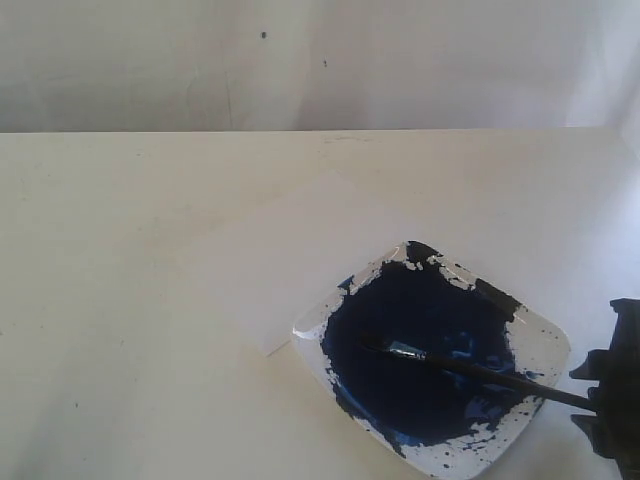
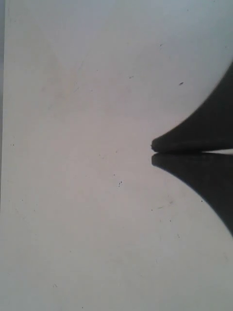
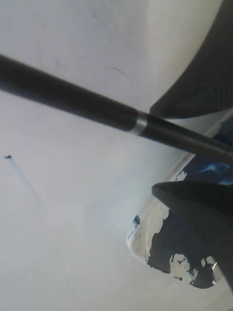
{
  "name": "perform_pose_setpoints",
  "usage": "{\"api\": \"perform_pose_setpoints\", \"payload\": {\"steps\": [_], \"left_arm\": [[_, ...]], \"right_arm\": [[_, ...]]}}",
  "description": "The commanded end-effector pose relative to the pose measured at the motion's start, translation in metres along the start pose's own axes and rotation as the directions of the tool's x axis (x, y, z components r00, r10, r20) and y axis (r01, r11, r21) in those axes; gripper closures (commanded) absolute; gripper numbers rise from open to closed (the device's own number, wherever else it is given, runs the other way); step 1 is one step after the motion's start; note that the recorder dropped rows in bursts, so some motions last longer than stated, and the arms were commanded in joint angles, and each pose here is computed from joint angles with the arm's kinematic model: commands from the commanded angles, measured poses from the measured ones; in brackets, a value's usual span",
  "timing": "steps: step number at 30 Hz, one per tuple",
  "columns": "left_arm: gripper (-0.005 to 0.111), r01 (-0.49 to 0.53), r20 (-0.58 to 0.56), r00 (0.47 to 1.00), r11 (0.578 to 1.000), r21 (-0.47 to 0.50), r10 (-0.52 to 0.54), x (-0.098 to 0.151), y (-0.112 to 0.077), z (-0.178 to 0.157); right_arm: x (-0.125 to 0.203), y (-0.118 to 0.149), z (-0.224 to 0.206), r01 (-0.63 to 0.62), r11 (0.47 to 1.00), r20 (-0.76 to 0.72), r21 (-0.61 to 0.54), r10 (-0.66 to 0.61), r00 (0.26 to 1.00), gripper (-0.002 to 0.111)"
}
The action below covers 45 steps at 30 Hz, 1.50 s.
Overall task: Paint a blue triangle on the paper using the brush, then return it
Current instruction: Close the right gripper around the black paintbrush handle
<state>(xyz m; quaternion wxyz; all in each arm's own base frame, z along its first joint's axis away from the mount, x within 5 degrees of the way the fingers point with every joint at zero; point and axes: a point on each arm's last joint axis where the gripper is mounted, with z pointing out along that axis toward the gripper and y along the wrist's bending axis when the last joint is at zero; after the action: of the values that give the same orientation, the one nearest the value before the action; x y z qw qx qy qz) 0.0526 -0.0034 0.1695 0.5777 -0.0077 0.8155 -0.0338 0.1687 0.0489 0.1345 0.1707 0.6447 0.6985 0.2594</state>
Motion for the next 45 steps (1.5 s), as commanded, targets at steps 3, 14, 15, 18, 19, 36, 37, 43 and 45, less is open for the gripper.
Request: {"api": "perform_pose_setpoints", "payload": {"steps": [3, 14, 15, 18, 19, 36, 37, 43, 45], "left_arm": [[0.107, 0.001, 0.005, 1.000, 1.000, 0.007, -0.001, 0.0006, -0.0004, 0.0001], [0.107, 0.001, 0.005, 1.000, 1.000, 0.007, -0.001, 0.0006, -0.0004, 0.0001], [0.107, 0.001, 0.005, 1.000, 1.000, 0.007, -0.001, 0.0006, -0.0004, 0.0001], [0.107, 0.001, 0.005, 1.000, 1.000, 0.007, -0.001, 0.0006, -0.0004, 0.0001], [0.107, 0.001, 0.005, 1.000, 1.000, 0.007, -0.001, 0.0006, -0.0004, 0.0001], [0.107, 0.001, 0.005, 1.000, 1.000, 0.007, -0.001, 0.0006, -0.0004, 0.0001], [0.107, 0.001, 0.005, 1.000, 1.000, 0.007, -0.001, 0.0006, -0.0004, 0.0001], [0.107, 0.001, 0.005, 1.000, 1.000, 0.007, -0.001, 0.0006, -0.0004, 0.0001], [0.107, 0.001, 0.005, 1.000, 1.000, 0.007, -0.001, 0.0006, -0.0004, 0.0001]], "right_arm": [[0.0000, -0.0031, 0.0002, -0.001, 1.000, -0.001, 0.011, 0.001, 1.000, 0.069], [-0.0009, -0.0077, 0.0028, 0.000, 0.999, 0.005, 0.036, 0.000, 1.000, 0.069], [-0.0009, -0.0078, 0.0031, 0.000, 0.999, 0.006, 0.038, 0.000, 1.000, 0.069], [-0.0011, -0.0090, 0.0046, 0.000, 0.999, 0.008, 0.050, -0.001, 1.000, 0.070], [-0.0011, -0.0090, 0.0046, 0.000, 0.999, 0.008, 0.050, -0.001, 1.000, 0.073], [-0.0019, -0.0067, 0.0047, -0.012, 1.000, 0.017, 0.025, 0.012, 1.000, 0.082], [-0.0019, -0.0067, 0.0047, -0.012, 1.000, 0.017, 0.025, 0.012, 1.000, 0.083], [-0.0021, -0.0063, 0.0047, -0.012, 1.000, 0.019, 0.020, 0.012, 1.000, 0.085], [-0.0022, -0.0060, 0.0047, -0.012, 1.000, 0.020, 0.017, 0.012, 1.000, 0.085]]}}
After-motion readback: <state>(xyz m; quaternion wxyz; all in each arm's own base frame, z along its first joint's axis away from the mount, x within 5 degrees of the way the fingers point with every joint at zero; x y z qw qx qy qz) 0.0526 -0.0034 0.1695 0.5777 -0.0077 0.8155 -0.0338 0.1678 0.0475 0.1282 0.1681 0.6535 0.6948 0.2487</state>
